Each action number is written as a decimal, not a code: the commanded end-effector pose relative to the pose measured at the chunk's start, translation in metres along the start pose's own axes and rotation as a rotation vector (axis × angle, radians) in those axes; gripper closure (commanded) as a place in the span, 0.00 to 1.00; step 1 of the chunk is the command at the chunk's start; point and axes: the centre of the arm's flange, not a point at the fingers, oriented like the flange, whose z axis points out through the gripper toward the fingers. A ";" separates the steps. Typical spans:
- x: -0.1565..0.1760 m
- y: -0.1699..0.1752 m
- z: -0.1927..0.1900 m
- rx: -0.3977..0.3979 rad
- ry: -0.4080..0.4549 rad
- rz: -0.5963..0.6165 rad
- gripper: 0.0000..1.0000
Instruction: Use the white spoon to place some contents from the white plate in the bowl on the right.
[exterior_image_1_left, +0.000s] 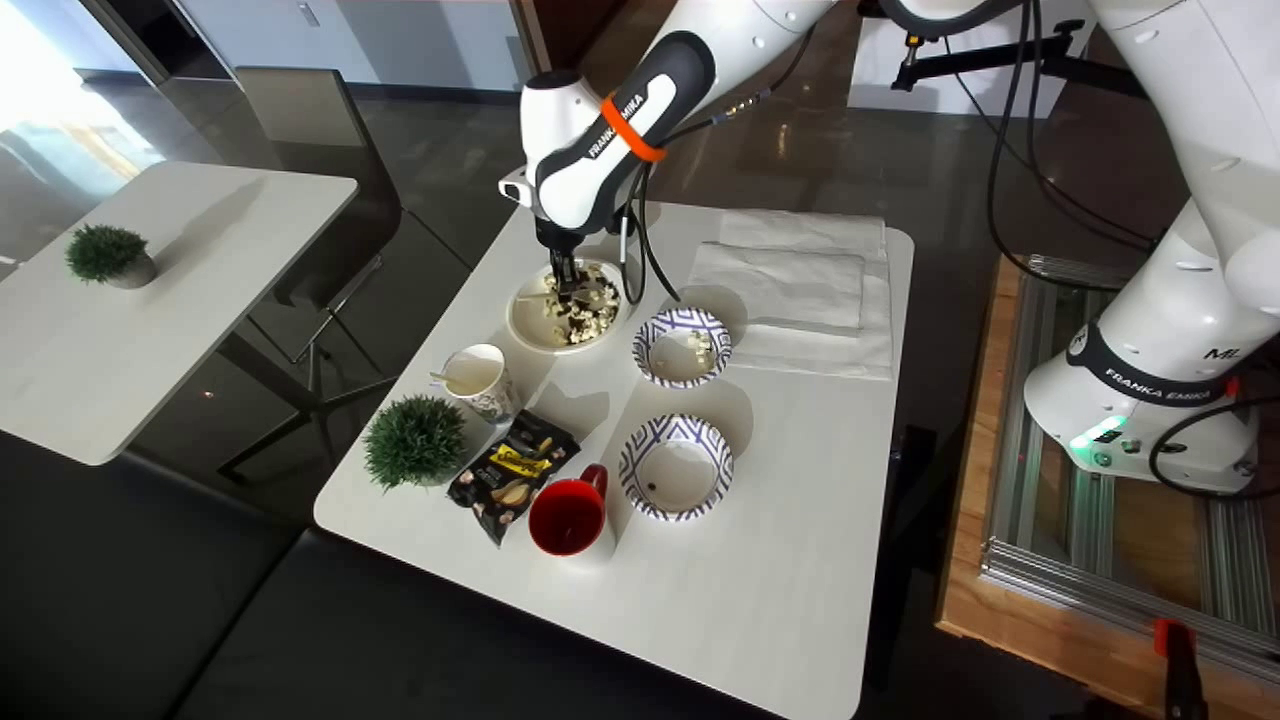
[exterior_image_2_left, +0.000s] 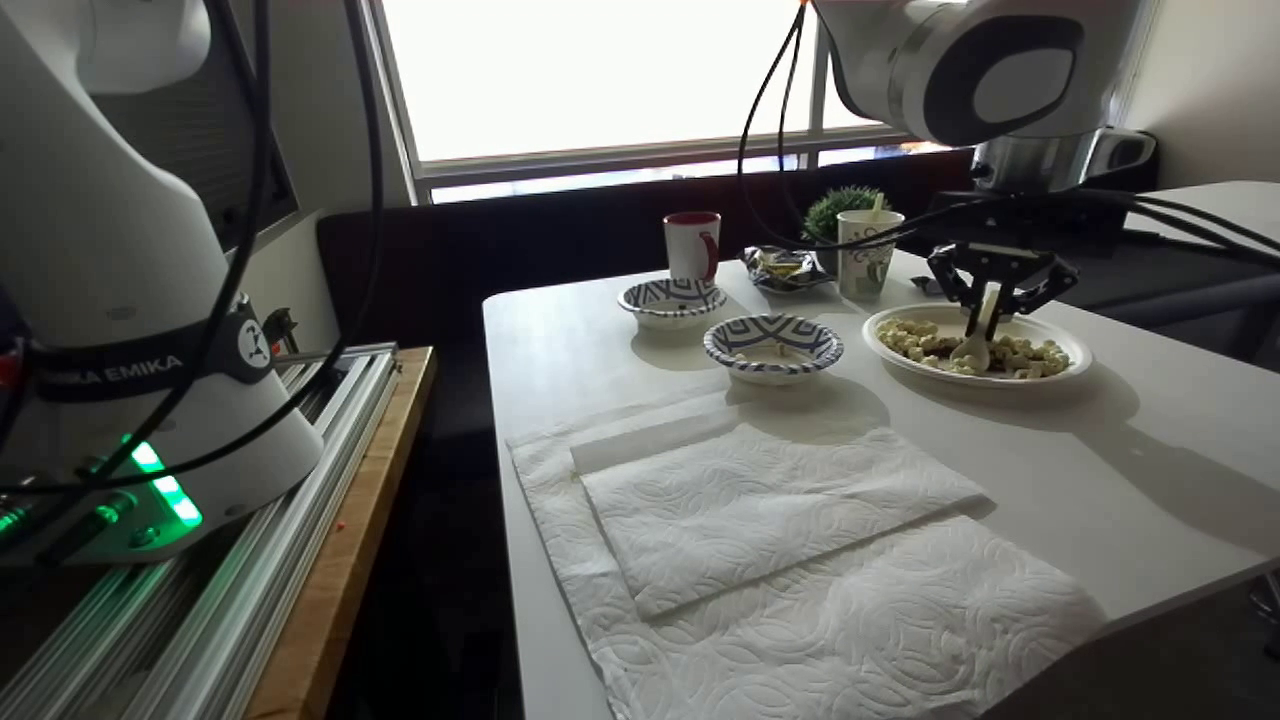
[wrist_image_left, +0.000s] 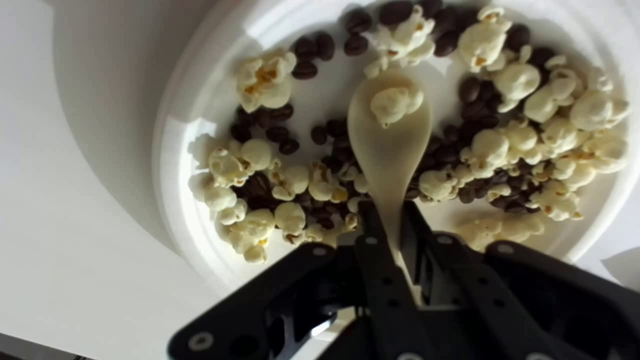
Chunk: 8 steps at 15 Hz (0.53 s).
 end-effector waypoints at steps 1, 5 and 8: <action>-0.018 -0.007 -0.014 0.053 0.067 0.035 0.96; -0.030 0.001 -0.017 0.081 0.112 0.080 0.96; -0.040 0.009 -0.022 0.098 0.123 0.091 0.96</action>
